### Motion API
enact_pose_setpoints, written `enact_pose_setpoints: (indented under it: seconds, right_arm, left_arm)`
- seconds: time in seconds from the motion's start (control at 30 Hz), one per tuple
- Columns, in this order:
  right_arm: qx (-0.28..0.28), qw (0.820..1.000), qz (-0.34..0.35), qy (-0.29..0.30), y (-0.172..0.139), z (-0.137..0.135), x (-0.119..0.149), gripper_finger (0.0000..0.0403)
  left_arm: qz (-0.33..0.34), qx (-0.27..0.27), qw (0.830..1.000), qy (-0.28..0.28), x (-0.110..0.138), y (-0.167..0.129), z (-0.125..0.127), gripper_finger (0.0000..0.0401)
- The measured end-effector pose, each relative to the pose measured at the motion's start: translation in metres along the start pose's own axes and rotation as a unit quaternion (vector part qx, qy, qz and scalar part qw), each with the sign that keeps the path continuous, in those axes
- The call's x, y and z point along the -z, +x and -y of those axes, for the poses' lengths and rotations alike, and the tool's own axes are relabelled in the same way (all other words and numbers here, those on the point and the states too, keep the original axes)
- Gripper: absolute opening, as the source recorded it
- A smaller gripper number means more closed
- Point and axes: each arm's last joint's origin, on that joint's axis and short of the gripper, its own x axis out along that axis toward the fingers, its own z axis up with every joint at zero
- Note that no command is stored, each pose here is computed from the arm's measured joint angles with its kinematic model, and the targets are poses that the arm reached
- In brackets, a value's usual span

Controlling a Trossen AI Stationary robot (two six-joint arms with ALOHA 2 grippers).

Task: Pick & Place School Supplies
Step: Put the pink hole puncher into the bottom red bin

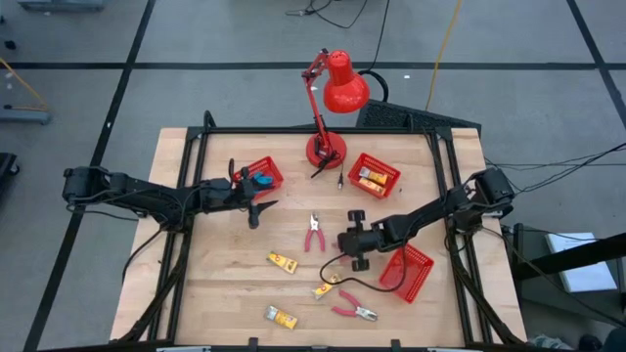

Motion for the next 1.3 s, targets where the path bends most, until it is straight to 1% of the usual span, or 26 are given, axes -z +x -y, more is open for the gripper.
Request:
enact_pose_setpoints:
  seconds: [0.13, 0.2, 0.4, 0.5, 0.6, 0.77, 0.9, 1.03, 1.3]
  right_arm:
    - [0.059, 0.998, 0.035, -0.016, -0.006, -0.003, -0.006, 0.0028]
    - [0.079, 0.995, 0.065, -0.021, -0.013, -0.004, -0.012, 0.0028]
    - [0.099, 0.989, 0.104, -0.019, -0.036, 0.0, -0.021, 0.0028]
    - [0.105, 0.988, 0.106, -0.025, -0.05, 0.0, -0.021, 0.0028]
    - [0.113, 0.99, 0.083, -0.029, -0.066, -0.001, -0.022, 0.0028]
    - [0.13, 0.99, 0.031, -0.045, -0.095, -0.008, -0.036, 0.0028]
    - [0.123, 0.992, 0.012, -0.026, -0.115, -0.015, -0.043, 0.0028]
    - [0.122, 0.992, -0.025, 0.0, -0.128, -0.025, -0.034, 0.0028]
    - [0.083, 0.987, -0.104, 0.086, -0.145, -0.05, -0.008, 0.0028]
  left_arm:
    - [-0.006, 0.0, 1.0, 0.001, 0.001, 0.0, 0.0, 0.0214]
    - [-0.007, 0.0, 1.0, 0.001, 0.001, 0.0, 0.0, 0.0214]
    - [-0.01, 0.001, 1.0, -0.001, 0.002, 0.0, 0.0, 0.0214]
    - [-0.014, 0.001, 1.0, -0.005, 0.003, 0.0, 0.0, 0.0214]
    - [-0.019, 0.001, 1.0, -0.005, 0.004, 0.0, 0.0, 0.0214]
    - [-0.022, 0.001, 1.0, -0.005, 0.004, 0.0, 0.0, 0.0214]
    - [-0.022, 0.001, 1.0, -0.006, 0.004, 0.0, 0.0, 0.0214]
    - [-0.03, 0.002, 1.0, -0.005, 0.006, 0.0, 0.0, 0.0214]
    - [-0.039, 0.002, 0.999, -0.008, 0.008, 0.0, 0.001, 0.0214]
